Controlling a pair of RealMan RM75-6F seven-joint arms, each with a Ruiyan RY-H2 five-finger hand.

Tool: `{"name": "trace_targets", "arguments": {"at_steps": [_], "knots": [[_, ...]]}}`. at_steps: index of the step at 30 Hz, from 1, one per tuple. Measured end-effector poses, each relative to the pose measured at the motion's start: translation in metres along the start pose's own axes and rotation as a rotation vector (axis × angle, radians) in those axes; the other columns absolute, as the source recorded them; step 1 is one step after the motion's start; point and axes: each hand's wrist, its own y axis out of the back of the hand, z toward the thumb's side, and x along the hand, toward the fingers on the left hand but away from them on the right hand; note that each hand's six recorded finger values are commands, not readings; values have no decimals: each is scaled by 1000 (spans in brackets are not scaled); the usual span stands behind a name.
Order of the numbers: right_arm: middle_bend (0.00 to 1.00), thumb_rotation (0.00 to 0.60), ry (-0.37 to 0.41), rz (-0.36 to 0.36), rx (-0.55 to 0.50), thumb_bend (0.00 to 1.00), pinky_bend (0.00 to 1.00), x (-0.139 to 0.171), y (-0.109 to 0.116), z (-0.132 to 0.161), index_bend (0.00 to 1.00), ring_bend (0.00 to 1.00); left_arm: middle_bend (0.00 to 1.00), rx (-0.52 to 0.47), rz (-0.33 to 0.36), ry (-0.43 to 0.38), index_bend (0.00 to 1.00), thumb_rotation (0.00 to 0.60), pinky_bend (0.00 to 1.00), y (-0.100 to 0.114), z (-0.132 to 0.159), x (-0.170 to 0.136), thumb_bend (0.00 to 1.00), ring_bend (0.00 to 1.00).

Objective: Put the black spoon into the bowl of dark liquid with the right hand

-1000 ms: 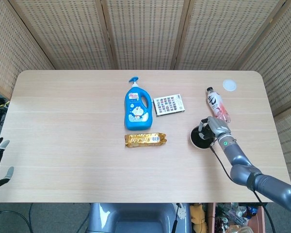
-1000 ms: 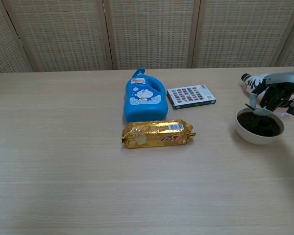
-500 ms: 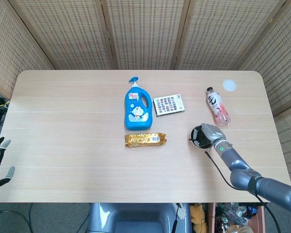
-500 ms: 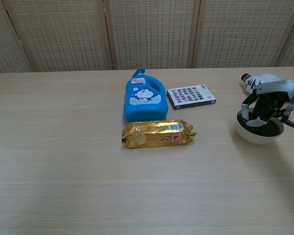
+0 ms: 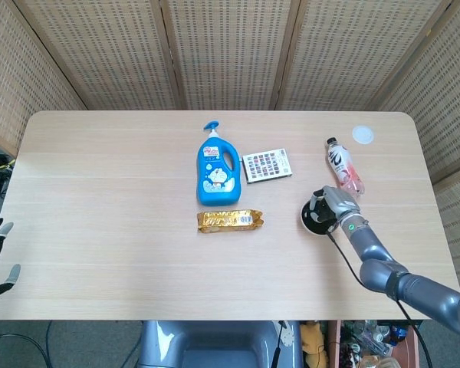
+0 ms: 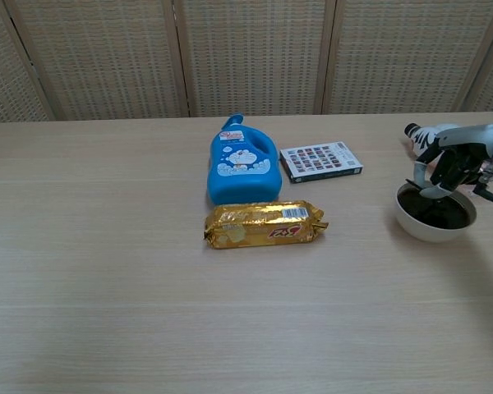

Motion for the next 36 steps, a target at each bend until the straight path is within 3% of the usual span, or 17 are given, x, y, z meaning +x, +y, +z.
{"name": "trace_targets", "arguments": {"at_steps": [9, 12, 14, 18, 23, 27, 36], "knots": [[937, 600, 7, 23, -4, 741, 1000, 11, -2, -3, 730, 943, 0, -1, 7, -7, 0, 600, 0, 2, 2, 2, 416, 0], [926, 600, 22, 26, -5, 733, 1000, 14, -3, 0, 670, 943, 0, -2, 8, -7, 0, 600, 0, 3, 2, 1, 416, 0], [919, 600, 30, 26, -6, 664, 1000, 15, -3, 2, 591, 943, 0, -3, 7, -3, 0, 600, 0, 3, 0, -1, 416, 0], [909, 600, 34, 27, -11, 369, 1000, 19, 0, 0, 465, 943, 0, -4, 2, 3, 0, 600, 0, 2, -2, -2, 416, 0], [900, 600, 40, 14, -22, 120, 1000, 24, 3, -1, 366, 943, 0, -4, 4, -2, 0, 600, 0, 3, 0, -1, 416, 0], [898, 600, 47, -3, -23, 65, 1000, 26, 5, -1, 342, 943, 0, -5, 7, -7, 0, 600, 0, 4, 1, -1, 416, 0], [833, 600, 100, -79, -115, 59, 1000, 50, 22, 6, 343, 941, 0, -5, 7, -4, 0, 600, 0, 5, 1, -2, 416, 0]]}}
